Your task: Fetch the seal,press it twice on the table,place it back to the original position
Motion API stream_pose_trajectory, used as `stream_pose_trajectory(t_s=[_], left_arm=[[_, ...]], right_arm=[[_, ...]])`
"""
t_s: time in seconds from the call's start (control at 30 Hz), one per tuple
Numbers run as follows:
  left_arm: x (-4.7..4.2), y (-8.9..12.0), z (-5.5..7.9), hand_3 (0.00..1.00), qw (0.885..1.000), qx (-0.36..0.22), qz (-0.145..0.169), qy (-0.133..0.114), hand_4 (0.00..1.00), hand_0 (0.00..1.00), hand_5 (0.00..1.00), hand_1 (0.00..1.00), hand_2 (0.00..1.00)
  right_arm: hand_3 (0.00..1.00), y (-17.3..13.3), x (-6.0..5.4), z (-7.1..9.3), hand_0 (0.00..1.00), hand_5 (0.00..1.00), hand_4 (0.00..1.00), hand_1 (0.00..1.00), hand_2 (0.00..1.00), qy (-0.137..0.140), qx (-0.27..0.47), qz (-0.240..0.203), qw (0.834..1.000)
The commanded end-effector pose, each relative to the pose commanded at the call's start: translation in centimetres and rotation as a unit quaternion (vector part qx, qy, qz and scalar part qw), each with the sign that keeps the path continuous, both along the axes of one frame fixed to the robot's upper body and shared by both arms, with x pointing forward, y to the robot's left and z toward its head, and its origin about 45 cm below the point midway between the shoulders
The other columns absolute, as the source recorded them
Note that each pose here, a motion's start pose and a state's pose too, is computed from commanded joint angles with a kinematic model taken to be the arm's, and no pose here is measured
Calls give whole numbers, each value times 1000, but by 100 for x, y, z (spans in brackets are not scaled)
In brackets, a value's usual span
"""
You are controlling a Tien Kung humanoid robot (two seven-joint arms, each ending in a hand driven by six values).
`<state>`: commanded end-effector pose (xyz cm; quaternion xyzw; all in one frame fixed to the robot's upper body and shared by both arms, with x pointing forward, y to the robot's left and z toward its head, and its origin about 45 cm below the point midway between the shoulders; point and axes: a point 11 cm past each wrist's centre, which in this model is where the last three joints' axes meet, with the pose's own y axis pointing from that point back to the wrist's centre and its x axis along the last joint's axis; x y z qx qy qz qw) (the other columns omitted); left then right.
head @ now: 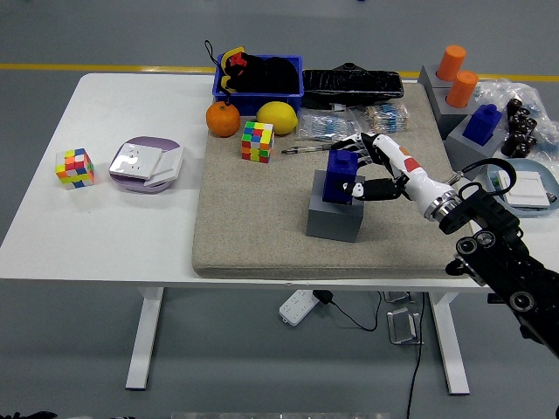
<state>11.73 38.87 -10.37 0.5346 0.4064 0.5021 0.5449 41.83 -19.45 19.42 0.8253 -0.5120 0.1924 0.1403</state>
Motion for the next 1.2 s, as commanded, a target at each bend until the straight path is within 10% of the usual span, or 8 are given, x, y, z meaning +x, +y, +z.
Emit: stream_pose_trajectory(t_s=[0.5,1.2], left_arm=[[-16,4,-3,836,1000,1,-1,2,807,820,408,817,790],[-19,-9,-7,835,1000,0,-5,3,807,820,409,816,790]], right_arm=[[370,-613,12,244,480,2,656,393,365,-31,18,-69,997],[365,-1100,-164,-551,482,2,652,390,362,61,-23,-139,988]])
